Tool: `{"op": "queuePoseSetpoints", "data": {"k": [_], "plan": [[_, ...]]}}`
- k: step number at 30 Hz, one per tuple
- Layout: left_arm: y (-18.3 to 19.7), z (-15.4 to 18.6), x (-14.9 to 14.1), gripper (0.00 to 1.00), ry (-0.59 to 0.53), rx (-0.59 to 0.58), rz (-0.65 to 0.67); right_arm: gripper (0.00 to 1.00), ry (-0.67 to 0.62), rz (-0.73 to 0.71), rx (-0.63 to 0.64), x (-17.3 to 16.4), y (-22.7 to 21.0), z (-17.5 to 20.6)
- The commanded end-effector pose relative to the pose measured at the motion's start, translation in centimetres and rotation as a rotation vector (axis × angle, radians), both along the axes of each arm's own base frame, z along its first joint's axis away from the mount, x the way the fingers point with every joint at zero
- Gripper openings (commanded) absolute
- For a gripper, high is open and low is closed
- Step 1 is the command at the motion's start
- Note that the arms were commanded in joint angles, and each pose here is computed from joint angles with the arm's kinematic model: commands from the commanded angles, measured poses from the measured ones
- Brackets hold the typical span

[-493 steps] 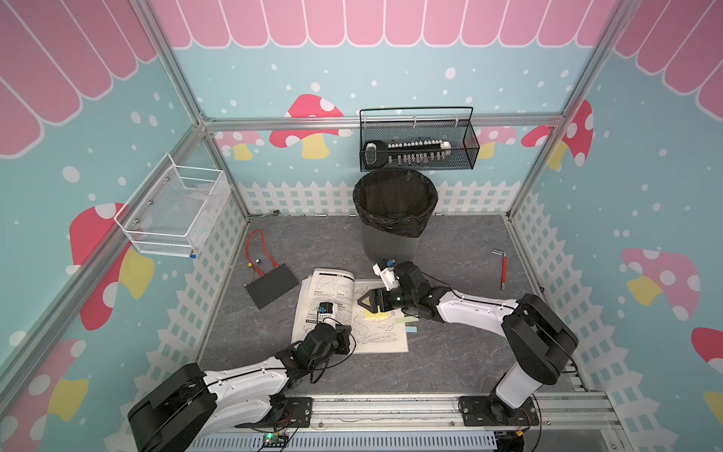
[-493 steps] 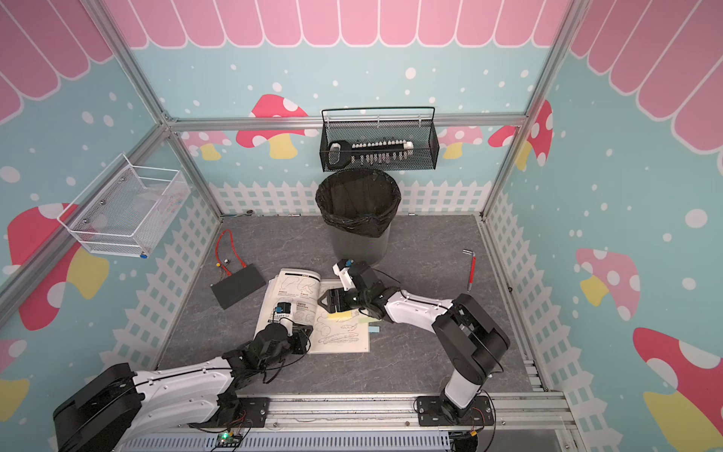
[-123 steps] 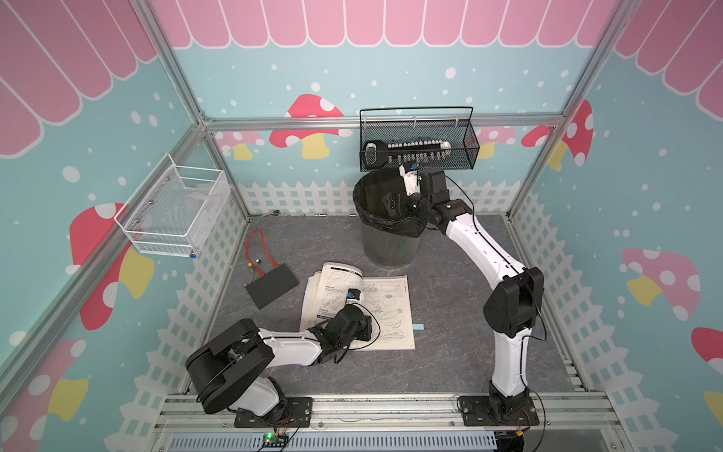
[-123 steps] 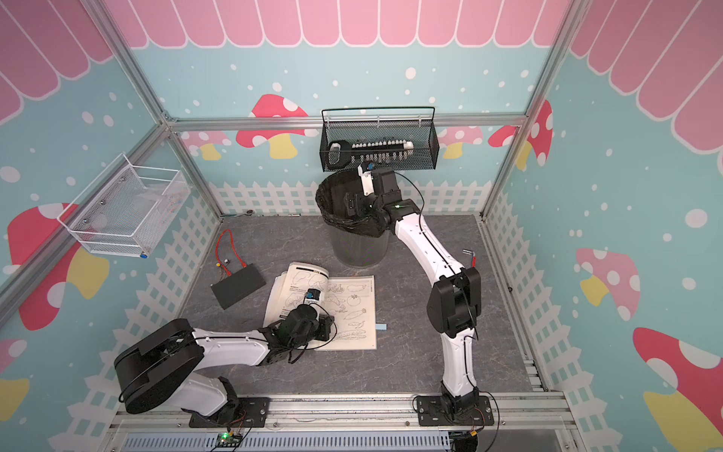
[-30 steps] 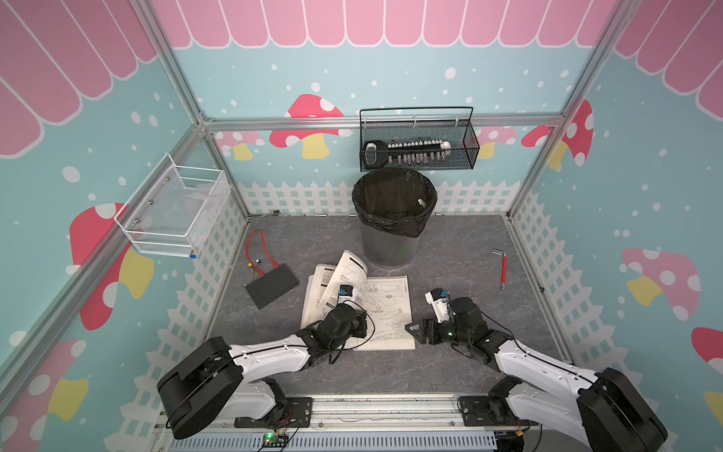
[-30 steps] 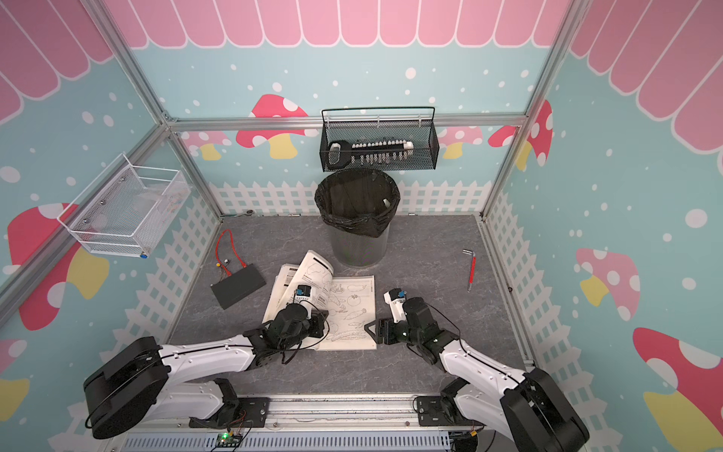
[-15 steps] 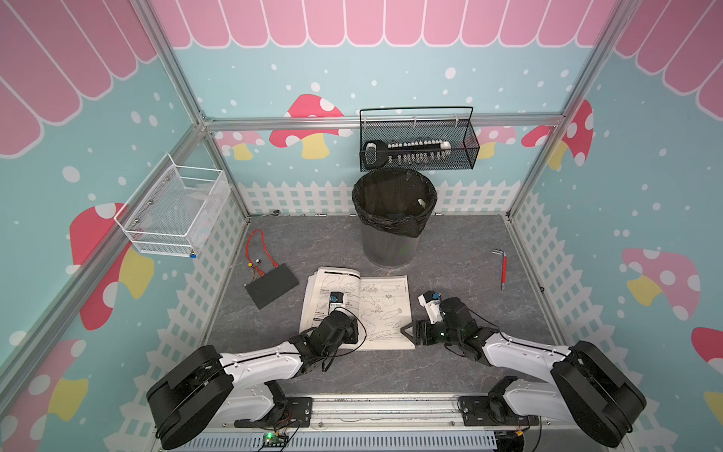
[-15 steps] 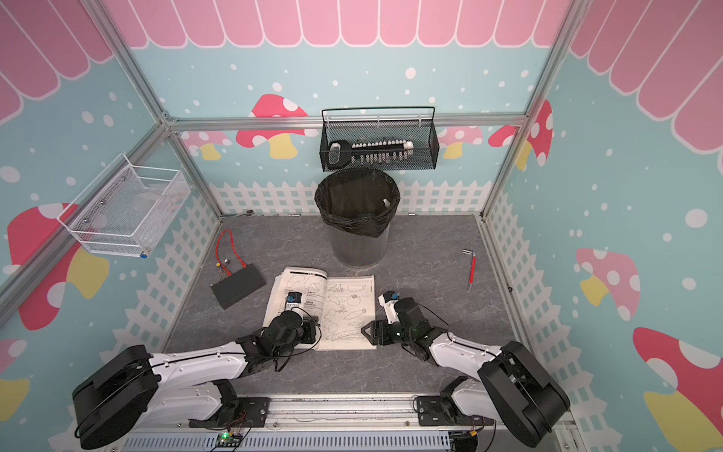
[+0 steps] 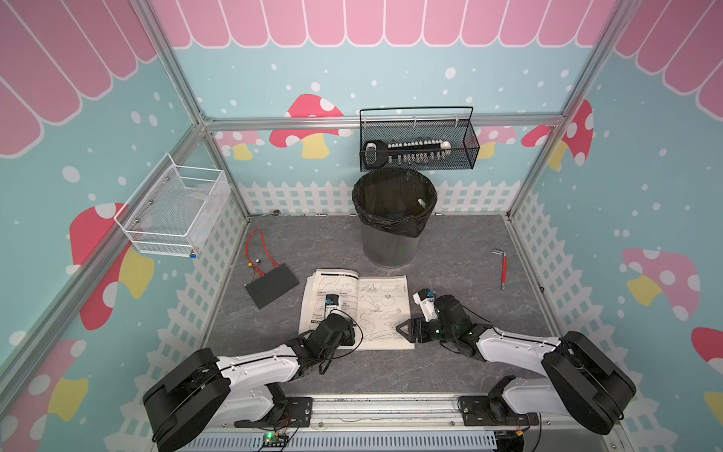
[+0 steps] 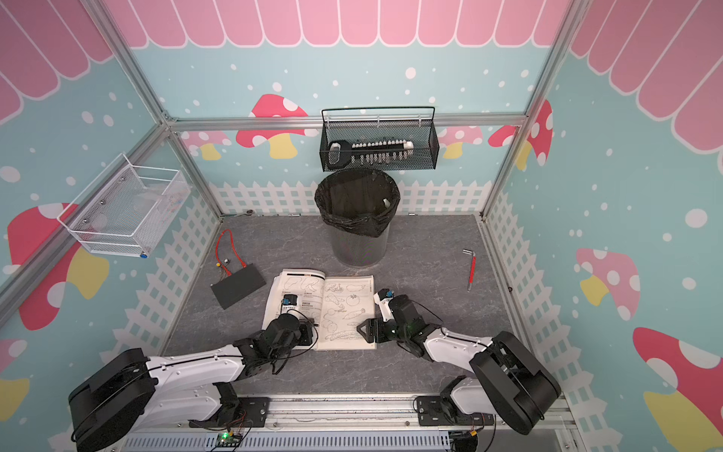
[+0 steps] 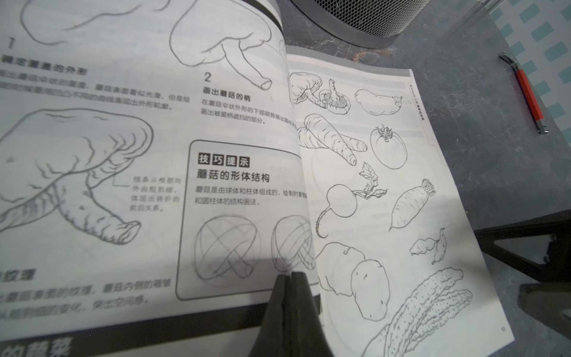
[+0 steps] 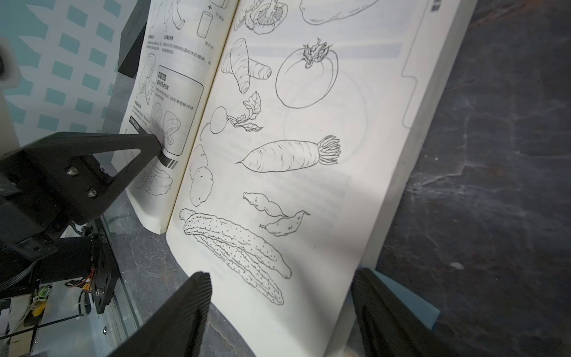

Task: Peel off the used sticky note
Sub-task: Turn the page of the book at the center of the board.

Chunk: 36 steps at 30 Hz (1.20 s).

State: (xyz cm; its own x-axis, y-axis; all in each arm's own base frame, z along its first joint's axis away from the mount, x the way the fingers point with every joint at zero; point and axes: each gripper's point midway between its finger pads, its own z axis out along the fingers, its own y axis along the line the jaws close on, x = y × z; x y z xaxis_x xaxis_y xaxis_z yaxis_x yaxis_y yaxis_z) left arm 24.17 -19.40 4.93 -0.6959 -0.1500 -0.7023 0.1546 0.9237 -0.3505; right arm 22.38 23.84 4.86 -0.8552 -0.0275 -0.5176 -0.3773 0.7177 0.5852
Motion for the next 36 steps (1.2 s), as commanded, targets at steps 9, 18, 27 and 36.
{"op": "queuePoseSetpoints", "data": {"k": [9, 18, 27, 36], "plan": [[2.0, -5.0, -1.8, 0.00, 0.137, 0.074, 0.051, 0.78, -0.028, 0.031, 0.029, 0.5, 1.5, 1.6], [2.3, -5.9, -2.3, 0.00, 0.167, 0.074, 0.059, 0.78, -0.014, 0.057, 0.046, 0.8, 2.9, 1.2], [2.1, -5.5, -2.3, 0.00, 0.155, 0.064, 0.050, 0.78, -0.017, 0.117, 0.072, 1.6, 6.4, 1.3], [1.2, 0.5, 0.1, 0.00, 0.005, 0.058, 0.036, 0.78, -0.036, 0.211, 0.107, 2.6, 11.6, 2.2]]}}
